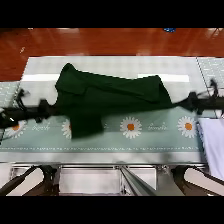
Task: Fold the shirts.
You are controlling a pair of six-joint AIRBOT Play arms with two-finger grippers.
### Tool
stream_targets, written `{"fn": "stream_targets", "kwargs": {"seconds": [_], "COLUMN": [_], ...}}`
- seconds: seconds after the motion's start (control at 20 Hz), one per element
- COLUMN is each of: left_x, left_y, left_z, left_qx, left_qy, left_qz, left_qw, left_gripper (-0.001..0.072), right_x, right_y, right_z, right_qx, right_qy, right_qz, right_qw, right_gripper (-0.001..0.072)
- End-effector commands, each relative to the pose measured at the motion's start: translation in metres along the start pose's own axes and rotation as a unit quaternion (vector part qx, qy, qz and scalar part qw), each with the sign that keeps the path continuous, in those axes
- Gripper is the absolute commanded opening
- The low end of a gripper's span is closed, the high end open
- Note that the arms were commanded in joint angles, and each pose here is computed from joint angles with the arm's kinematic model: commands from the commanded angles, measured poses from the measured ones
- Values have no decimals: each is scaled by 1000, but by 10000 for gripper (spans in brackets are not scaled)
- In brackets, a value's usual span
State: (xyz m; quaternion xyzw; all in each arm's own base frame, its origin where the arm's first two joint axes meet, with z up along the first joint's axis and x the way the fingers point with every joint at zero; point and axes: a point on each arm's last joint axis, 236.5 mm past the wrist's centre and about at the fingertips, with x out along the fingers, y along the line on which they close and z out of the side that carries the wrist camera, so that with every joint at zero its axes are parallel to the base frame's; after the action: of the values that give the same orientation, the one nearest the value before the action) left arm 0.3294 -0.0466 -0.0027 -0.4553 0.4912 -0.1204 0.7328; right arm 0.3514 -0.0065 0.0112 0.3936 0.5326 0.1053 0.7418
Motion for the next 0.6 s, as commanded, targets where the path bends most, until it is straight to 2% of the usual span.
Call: {"fn": "stream_targets", "kwargs": {"seconds": [0.0,0.15,0.25,0.45,0.55], "left_x": [-68,-152,-209,-299,-334], "left_y": [-129,-245,-307,-374,-373], "left_z": [57,73,65,30,12], "left_qx": [128,275,358,456,474], "left_qy": [-96,-196,-256,-363,-415], "left_qz": [-108,-139,-138,-67,5], "left_qw": [981,931,887,810,776], "left_gripper": [20,20,20,20,20], "right_x": [-81,-165,-223,-299,-322], "right_y": [94,187,244,309,312], "right_z": [51,75,69,10,-21], "right_qx": [-117,-195,-260,-353,-371], "right_qy": [-107,-220,-294,-374,-404], "right_qz": [-15,6,17,8,-27], "right_qw": [987,956,920,858,836], "right_gripper": [17,17,17,17,17]}}
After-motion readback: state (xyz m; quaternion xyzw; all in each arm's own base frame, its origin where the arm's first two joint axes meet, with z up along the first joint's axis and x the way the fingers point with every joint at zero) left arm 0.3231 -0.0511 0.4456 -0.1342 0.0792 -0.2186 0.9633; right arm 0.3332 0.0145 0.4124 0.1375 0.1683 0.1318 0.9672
